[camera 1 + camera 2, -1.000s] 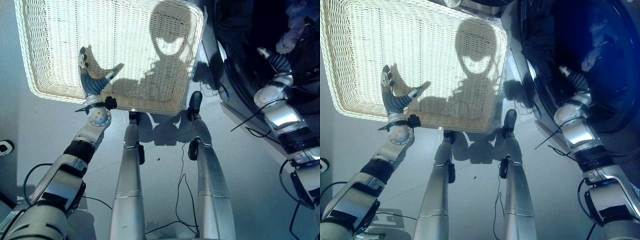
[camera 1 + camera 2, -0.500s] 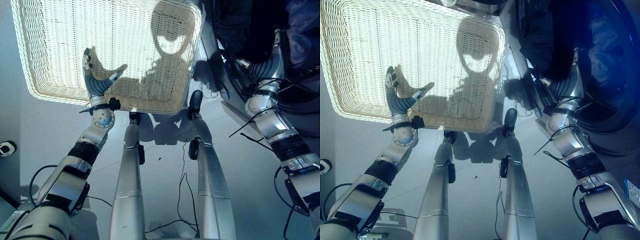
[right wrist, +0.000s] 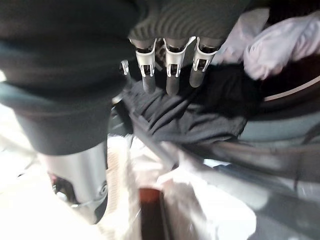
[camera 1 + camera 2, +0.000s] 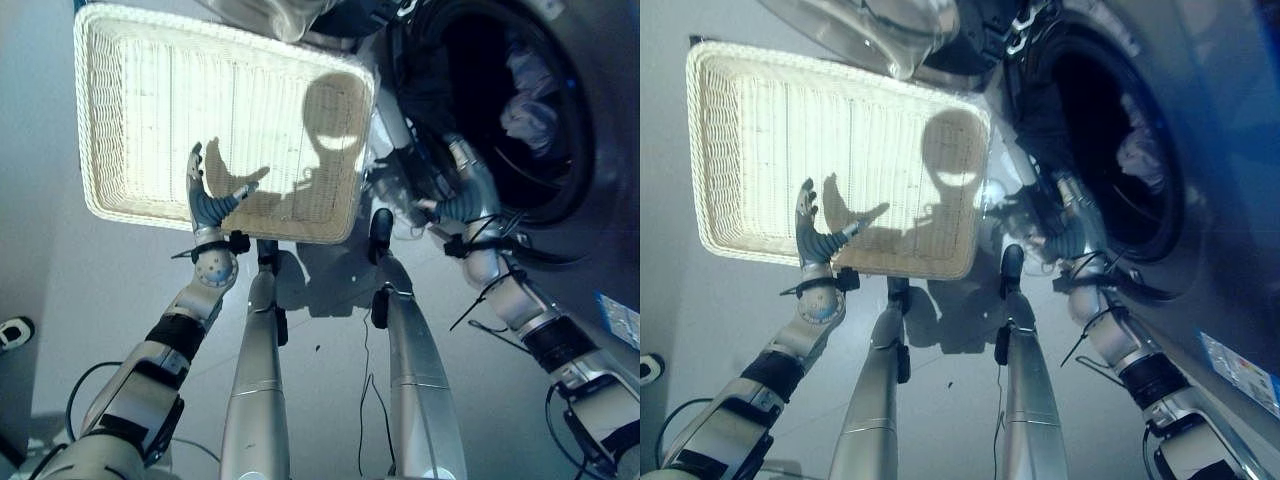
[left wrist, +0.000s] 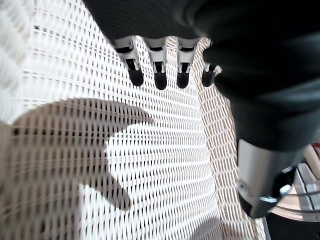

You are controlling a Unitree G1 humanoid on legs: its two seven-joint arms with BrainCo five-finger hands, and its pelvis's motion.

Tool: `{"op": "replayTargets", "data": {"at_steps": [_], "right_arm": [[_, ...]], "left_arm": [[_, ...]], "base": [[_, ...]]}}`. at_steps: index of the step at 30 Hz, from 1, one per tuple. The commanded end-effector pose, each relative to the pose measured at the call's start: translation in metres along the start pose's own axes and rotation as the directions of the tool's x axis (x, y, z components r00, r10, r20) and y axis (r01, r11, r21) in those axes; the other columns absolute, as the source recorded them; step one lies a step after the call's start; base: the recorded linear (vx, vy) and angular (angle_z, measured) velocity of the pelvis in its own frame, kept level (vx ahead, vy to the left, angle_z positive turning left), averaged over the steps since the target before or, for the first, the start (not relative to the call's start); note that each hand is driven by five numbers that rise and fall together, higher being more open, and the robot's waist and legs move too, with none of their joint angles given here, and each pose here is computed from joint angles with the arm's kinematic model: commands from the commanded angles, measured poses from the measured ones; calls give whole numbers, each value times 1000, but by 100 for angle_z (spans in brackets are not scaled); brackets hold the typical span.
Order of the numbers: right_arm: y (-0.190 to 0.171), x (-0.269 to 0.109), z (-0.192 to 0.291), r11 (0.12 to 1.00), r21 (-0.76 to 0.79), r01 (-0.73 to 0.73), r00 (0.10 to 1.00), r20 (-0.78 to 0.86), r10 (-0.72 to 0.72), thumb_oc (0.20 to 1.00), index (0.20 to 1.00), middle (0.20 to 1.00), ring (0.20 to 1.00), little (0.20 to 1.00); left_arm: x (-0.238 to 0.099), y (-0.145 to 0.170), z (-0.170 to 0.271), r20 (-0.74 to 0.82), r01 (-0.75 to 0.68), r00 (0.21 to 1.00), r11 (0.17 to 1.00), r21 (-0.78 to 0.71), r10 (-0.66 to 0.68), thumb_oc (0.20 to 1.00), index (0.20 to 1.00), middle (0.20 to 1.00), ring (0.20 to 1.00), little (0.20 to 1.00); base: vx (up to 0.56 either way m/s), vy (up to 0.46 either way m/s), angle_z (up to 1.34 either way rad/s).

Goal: Put the clothes into the washing machine.

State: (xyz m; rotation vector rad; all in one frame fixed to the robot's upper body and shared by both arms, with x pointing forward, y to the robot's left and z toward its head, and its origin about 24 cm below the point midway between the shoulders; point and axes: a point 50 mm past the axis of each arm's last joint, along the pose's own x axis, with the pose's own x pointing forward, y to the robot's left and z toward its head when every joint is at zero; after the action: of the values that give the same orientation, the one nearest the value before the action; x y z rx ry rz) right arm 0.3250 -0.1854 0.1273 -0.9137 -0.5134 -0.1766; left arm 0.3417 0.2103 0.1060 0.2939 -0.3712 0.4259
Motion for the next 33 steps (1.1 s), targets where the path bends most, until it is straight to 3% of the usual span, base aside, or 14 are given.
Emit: {"op": "replayTargets", "data": {"at_steps": [1,10,15,18,20,21,22,24,28,33], "right_arm": [[9,-17,4,994,55,-89,994,74,85,1000,1000,1000,1000,1000],[36,-88,-43,950,186,-251,939,-194,286,1000,1000,1000,1000,1000],[55,-155,-75,902,281,-328,783,-454,425,1000,1000,1000,1000,1000],[63,-191,-90,875,341,-343,660,-575,483,1000,1000,1000,1000,1000],[70,-226,-102,849,417,-325,501,-685,529,1000,1000,1000,1000,1000],[71,-231,-104,844,427,-324,479,-696,536,1000,1000,1000,1000,1000],[76,-255,-109,826,477,-300,362,-745,561,1000,1000,1000,1000,1000],[79,-274,-111,815,507,-280,265,-775,573,1000,1000,1000,1000,1000],[80,-327,-114,803,577,-149,-22,-814,581,1000,1000,1000,1000,1000],[73,-359,-113,805,588,-83,-217,-799,561,1000,1000,1000,1000,1000]], "left_arm": [[-13,7,-20,-57,33,998,999,39,-30,1000,1000,1000,1000,1000],[-84,34,-90,-352,215,924,963,160,-148,1000,1000,1000,1000,1000],[-143,57,-128,-575,402,785,896,189,-231,1000,1000,1000,1000,1000],[-170,66,-140,-670,479,697,862,168,-256,1000,1000,1000,1000,1000],[-194,75,-151,-751,526,607,839,136,-259,1000,1000,1000,1000,1000],[-197,75,-152,-760,532,596,836,132,-259,1000,1000,1000,1000,1000],[-211,78,-158,-810,548,528,831,97,-254,1000,1000,1000,1000,1000],[-224,82,-162,-842,552,482,830,76,-243,1000,1000,1000,1000,1000],[-260,97,-171,-929,529,310,848,-9,-203,1000,1000,1000,1000,1000],[-282,101,-174,-959,509,206,859,-64,-194,1000,1000,1000,1000,1000]], "base": [[0,0,0],[10,42,4],[160,37,4],[145,14,6],[121,39,5],[125,43,5],[112,37,3],[100,44,3],[93,48,-2],[75,37,-1]]}}
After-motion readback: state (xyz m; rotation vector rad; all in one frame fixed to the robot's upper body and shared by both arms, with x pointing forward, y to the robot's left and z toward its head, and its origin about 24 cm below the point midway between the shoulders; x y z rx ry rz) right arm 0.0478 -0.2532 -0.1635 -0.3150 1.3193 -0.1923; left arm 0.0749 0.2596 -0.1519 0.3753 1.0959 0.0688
